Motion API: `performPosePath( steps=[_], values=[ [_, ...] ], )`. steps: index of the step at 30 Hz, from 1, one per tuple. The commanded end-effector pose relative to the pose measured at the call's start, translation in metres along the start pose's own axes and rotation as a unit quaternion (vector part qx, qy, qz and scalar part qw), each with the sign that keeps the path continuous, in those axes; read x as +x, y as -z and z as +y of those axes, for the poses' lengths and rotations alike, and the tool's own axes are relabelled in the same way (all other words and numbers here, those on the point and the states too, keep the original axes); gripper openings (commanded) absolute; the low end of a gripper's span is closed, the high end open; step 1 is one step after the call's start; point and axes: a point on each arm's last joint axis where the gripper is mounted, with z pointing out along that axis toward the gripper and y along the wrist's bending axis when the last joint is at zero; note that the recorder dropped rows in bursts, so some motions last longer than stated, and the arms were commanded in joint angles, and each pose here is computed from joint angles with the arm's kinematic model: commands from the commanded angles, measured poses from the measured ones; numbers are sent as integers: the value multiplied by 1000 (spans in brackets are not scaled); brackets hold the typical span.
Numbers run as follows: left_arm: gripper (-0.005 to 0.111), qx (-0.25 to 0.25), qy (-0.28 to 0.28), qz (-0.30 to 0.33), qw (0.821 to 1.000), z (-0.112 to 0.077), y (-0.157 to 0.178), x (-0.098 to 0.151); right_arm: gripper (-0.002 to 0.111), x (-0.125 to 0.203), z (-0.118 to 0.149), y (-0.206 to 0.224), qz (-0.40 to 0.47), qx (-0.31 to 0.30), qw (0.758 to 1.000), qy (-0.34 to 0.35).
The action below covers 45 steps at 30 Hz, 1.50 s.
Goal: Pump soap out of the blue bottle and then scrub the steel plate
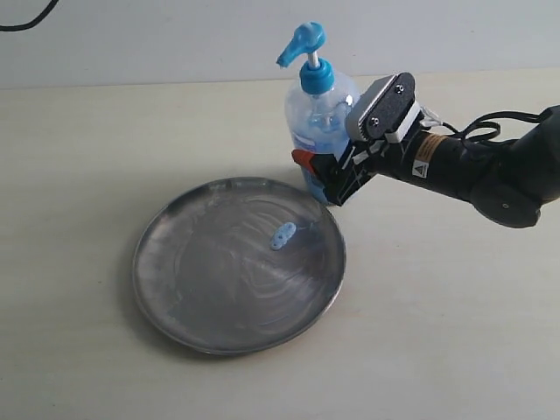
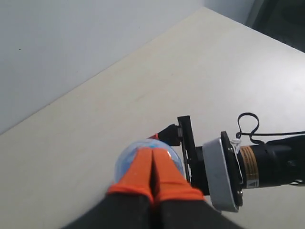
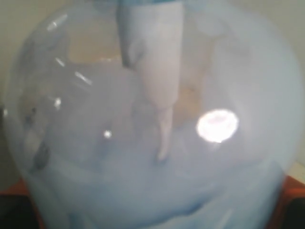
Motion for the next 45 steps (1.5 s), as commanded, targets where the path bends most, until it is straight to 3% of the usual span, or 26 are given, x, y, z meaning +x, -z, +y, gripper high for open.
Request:
performPosePath(
  steps=[1, 14, 28, 35, 38, 41, 45],
  values=[
    [0, -4, -7, 12, 1000, 1, 2, 6, 0, -10, -9, 1, -29, 42, 998, -30],
    [0, -1, 22, 54, 998, 1, -12, 47, 0, -7, -17, 2, -18, 86, 990, -112],
    [0, -16, 18, 14, 1000, -3, 19, 51, 0, -8, -32, -7, -32, 123, 967, -219],
    [0, -17, 18, 12, 1000, -3, 20, 51, 0, -2, -32, -12, -12, 117, 969, -218],
    [0, -17, 18, 12, 1000, -3, 20, 51, 0, -2, -29, -13, -3, 100, 978, -181],
    [0, -17, 18, 11, 1000, -3, 20, 51, 7, -2, -26, -13, 1, 84, 985, -151],
    [0, -17, 18, 11, 1000, -3, 20, 51, 31, -2, -25, -13, 3, 80, 986, -148]
  ],
)
